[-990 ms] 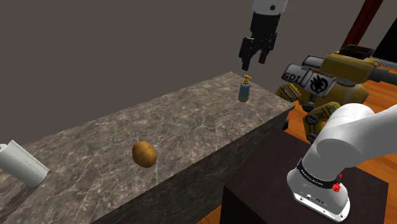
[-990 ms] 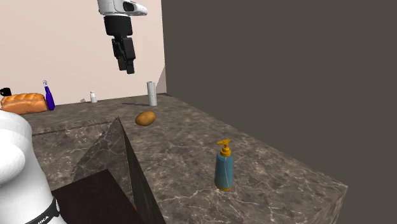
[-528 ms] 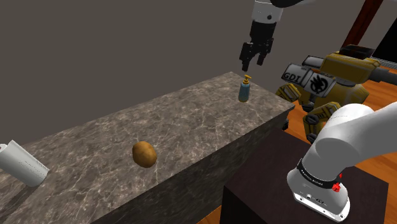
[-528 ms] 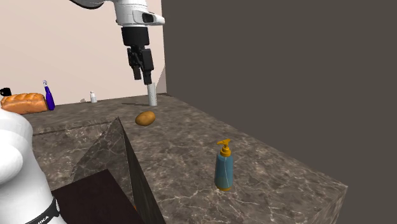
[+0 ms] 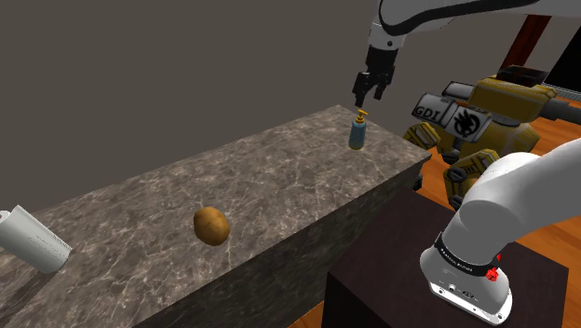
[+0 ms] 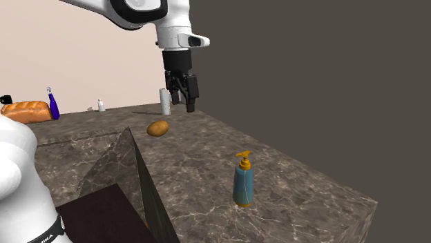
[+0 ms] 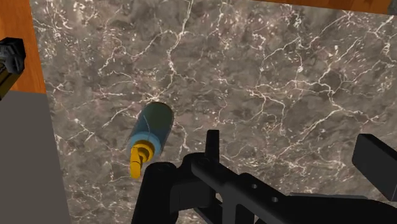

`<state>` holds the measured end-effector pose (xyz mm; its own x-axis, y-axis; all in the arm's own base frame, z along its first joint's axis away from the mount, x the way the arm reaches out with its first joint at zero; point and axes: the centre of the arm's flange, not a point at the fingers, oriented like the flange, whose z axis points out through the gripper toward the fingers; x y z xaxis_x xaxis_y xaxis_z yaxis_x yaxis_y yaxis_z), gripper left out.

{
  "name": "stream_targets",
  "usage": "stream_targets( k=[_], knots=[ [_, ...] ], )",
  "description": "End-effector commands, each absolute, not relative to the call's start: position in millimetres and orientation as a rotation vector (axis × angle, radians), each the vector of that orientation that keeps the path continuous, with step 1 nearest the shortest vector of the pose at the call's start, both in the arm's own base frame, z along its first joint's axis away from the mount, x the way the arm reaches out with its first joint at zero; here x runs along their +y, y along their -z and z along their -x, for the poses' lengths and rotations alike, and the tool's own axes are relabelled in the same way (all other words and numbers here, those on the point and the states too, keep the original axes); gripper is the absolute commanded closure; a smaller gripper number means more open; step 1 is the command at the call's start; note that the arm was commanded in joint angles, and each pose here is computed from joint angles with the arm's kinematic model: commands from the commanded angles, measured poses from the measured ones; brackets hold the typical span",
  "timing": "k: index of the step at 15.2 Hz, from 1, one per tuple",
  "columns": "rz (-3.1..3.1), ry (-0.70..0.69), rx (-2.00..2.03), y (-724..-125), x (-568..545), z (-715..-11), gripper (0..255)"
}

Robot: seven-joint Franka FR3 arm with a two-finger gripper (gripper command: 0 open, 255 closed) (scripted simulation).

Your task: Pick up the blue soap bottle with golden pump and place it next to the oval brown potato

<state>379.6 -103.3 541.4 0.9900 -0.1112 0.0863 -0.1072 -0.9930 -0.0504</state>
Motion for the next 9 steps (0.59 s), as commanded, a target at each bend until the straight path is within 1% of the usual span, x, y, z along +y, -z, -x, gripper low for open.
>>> stream_targets(
  k=[1, 9],
  knots=[
    [3.087, 0.147, 0.166, -528, -122, -389, 0],
    [3.081, 0.179, 0.157, -477, -203, -432, 0]
  ],
)
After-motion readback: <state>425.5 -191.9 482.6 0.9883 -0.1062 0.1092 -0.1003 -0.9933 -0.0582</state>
